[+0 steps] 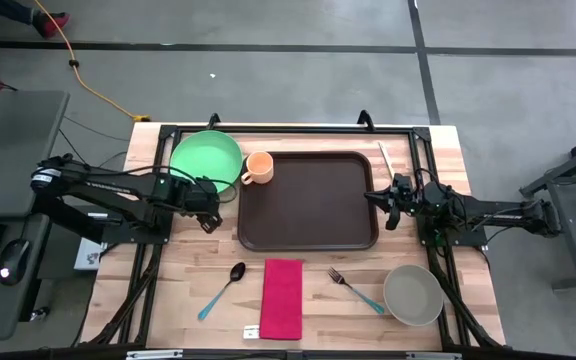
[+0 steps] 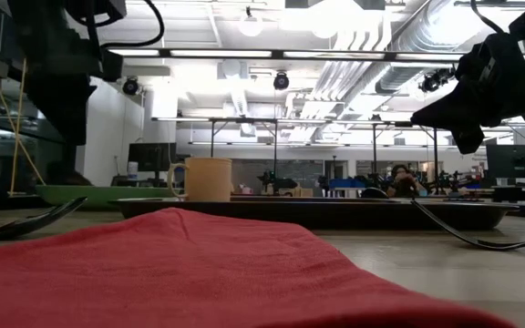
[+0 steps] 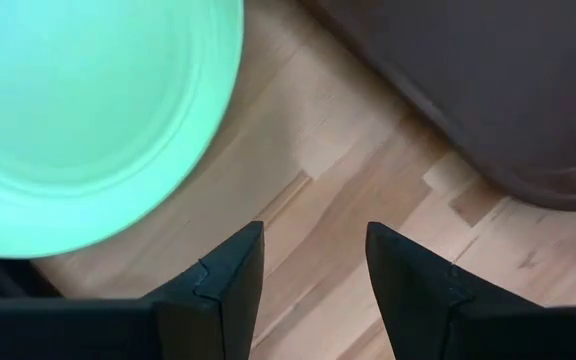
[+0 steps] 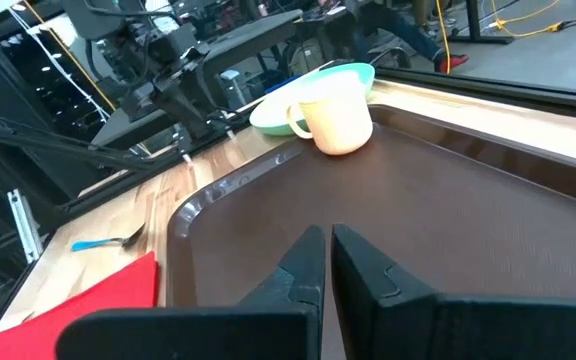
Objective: Set up tray
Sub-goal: Put the green plate on the brown serving tray to the bottom right of the yellow cup
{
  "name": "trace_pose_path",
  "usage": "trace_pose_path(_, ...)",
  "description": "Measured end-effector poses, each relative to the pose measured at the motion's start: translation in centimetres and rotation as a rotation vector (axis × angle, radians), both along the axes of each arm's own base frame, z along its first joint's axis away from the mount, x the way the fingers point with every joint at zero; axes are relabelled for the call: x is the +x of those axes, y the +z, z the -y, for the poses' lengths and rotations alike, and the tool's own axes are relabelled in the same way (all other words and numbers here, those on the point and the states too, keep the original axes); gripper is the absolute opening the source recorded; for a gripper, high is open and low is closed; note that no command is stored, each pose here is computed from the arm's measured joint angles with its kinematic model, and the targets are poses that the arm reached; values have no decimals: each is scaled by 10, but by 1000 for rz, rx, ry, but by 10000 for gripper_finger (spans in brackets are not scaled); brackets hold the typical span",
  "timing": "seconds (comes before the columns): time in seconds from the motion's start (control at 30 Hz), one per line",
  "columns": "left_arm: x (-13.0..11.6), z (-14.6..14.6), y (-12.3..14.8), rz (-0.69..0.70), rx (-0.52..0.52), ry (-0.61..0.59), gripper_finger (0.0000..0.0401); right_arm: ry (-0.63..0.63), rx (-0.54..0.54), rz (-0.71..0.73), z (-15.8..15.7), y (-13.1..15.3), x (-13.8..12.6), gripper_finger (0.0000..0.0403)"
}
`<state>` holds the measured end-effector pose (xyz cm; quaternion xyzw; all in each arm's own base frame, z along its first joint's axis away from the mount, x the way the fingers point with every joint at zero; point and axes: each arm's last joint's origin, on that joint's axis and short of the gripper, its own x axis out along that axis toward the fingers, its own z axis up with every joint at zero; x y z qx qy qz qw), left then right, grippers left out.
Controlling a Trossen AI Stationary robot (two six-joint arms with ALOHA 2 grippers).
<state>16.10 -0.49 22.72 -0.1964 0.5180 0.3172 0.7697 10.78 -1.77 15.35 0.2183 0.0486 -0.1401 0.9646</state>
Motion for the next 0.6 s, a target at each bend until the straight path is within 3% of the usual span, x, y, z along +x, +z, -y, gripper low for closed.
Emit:
trace_pose_path(0.23,2,0,-3,-12,11,6,207,-2,0,1,0,0,0,0)
trace_pose_path(0.6,18,-17,-14,-81,-90,76,207,-2,-1,3,0,0,0,0)
